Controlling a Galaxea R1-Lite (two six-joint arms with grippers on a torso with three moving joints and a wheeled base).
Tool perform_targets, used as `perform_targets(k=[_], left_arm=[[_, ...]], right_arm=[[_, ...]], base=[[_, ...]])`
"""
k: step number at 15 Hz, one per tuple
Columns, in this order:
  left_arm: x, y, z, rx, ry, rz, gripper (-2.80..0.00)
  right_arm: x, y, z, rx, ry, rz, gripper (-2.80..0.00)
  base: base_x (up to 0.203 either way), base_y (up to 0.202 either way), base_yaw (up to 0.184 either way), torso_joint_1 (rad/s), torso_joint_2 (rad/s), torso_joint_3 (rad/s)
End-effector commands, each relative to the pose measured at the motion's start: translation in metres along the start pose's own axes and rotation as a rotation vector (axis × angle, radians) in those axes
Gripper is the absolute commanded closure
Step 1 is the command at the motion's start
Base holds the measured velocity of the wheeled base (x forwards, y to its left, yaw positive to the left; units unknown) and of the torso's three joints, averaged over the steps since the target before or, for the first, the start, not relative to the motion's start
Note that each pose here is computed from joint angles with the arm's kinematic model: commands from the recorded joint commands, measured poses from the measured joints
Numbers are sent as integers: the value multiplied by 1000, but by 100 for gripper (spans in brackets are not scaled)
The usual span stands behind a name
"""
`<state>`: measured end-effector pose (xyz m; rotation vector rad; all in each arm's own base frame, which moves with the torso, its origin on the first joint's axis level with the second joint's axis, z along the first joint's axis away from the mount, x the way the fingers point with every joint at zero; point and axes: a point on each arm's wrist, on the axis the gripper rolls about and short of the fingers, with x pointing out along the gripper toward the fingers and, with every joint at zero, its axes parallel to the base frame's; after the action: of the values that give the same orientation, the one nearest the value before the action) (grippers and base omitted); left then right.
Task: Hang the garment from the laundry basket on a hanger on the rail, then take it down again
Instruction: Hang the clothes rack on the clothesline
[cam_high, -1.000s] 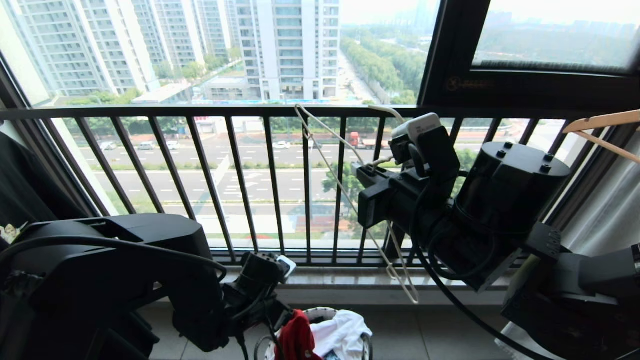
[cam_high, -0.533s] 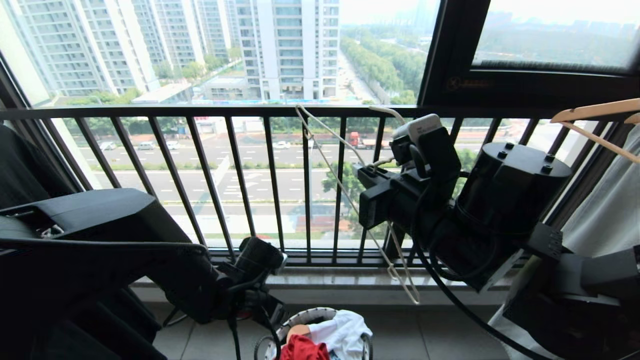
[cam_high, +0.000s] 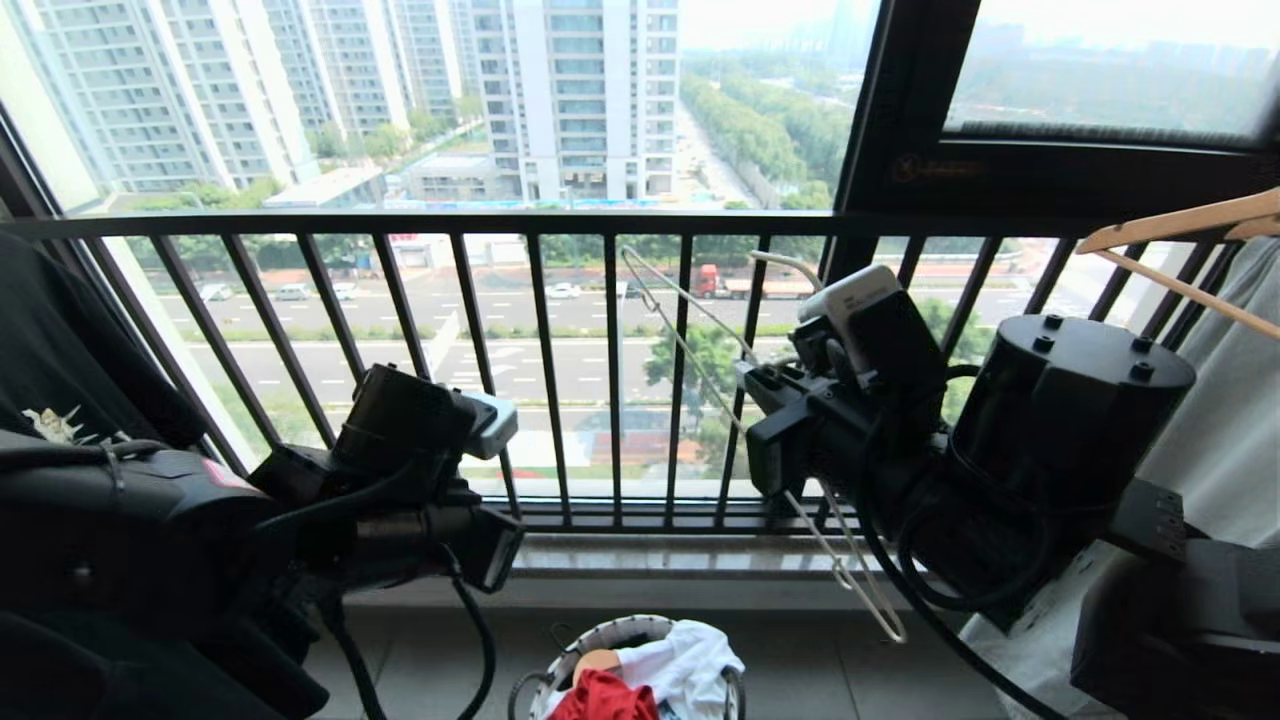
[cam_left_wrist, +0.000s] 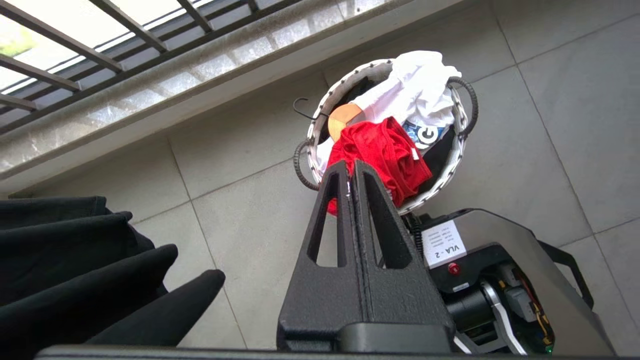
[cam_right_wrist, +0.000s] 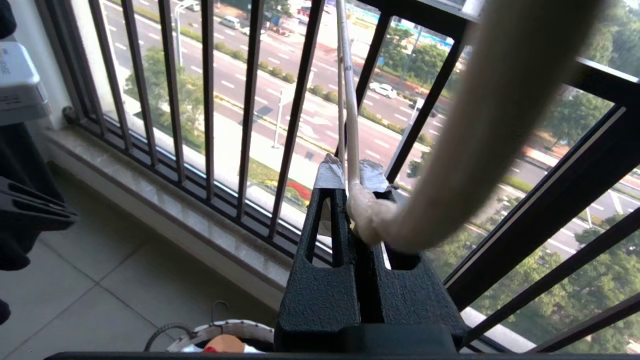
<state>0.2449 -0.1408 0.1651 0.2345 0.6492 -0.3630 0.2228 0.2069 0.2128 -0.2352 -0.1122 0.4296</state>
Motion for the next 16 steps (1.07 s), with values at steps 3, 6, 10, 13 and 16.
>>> perform_targets(k=[3,6,10,13,16], left_arm=[[-106,20,27,-42,-260,14,0],[-165,29,27,-44,-308,9,0],[-180,31,23,-16,-319,15,0],[-183,31,22,-12,-328,15,0],[-186,32,21,-5,-335,17,0]], right_arm=[[-32,-17,46,15,-46,-45,0],[-43,-27,83,31,-73,-68,0],[-42,-34,124,40,-81,-93,0],[-32,-34,139,41,-79,-115,0],[-27,-36,152,38,-88,-158,0]], base=[[0,0,0,0,0,0],[0,0,0,0,0,0],[0,0,0,0,0,0],[0,0,0,0,0,0],[0,0,0,0,0,0]])
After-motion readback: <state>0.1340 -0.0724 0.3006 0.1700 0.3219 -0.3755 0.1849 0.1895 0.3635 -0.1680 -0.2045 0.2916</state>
